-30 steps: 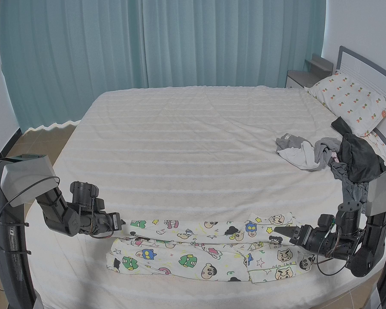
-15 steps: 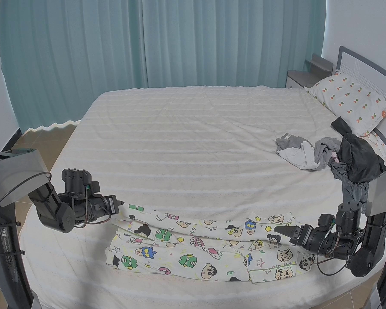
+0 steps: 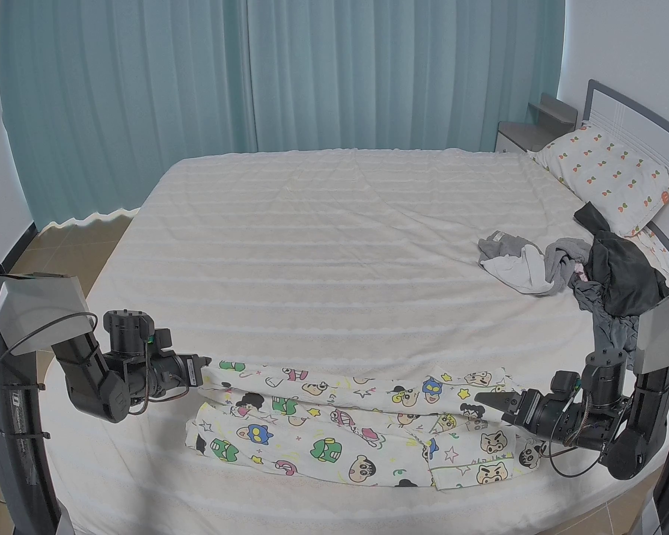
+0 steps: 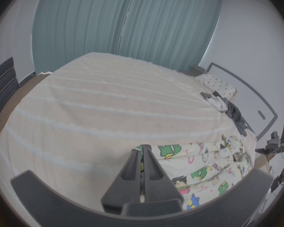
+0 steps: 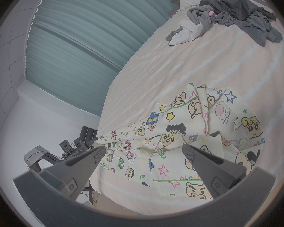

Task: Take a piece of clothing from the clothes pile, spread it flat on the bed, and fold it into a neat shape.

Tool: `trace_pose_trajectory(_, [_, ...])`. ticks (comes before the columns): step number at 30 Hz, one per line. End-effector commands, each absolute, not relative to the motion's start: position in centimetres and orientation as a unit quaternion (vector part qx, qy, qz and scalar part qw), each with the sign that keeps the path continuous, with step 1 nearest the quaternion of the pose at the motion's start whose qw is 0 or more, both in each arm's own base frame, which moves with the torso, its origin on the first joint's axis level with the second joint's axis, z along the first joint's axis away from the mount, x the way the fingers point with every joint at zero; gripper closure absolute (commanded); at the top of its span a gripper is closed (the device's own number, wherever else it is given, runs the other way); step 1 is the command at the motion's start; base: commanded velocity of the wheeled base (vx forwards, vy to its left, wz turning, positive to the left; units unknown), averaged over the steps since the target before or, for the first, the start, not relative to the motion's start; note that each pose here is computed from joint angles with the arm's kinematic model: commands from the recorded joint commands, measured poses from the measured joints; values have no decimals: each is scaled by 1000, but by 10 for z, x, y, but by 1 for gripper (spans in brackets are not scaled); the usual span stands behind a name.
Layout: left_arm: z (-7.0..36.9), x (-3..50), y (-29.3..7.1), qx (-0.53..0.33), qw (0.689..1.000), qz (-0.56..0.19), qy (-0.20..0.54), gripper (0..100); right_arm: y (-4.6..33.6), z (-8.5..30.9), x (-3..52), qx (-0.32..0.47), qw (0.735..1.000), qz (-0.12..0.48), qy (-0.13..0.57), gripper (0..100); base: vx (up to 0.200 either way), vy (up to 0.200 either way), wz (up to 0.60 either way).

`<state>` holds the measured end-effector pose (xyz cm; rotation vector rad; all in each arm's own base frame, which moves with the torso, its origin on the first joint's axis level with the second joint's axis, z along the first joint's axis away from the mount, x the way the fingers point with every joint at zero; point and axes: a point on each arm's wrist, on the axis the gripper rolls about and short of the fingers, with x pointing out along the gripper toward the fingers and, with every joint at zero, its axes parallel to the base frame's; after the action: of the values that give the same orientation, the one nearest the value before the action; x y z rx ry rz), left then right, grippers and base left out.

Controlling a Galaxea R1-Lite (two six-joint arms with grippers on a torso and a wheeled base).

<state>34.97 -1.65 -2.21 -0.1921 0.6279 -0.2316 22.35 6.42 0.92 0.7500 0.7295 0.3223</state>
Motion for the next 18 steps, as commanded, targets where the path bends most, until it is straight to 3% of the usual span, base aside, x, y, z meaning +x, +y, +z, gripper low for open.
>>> trace_pose_trajectory(1, [-38, 347, -11, -87, 933, -107, 334, 100, 65, 9, 224, 357, 855, 155, 344, 0, 0, 0, 0])
trace_pose_trajectory(6, [-54, 343, -9, -52, 928, -101, 354, 100, 65, 9, 224, 357, 854, 155, 345, 0, 0, 0, 0])
trace_pose_trajectory(7, [-55, 343, -9, -49, 928, -100, 355, 0, 65, 9, 224, 357, 854, 155, 345, 0, 0, 0, 0])
trace_pose_trajectory(18, [-60, 331, -7, -30, 923, -78, 375, 0, 65, 7, 224, 356, 853, 154, 349, 0, 0, 0, 0])
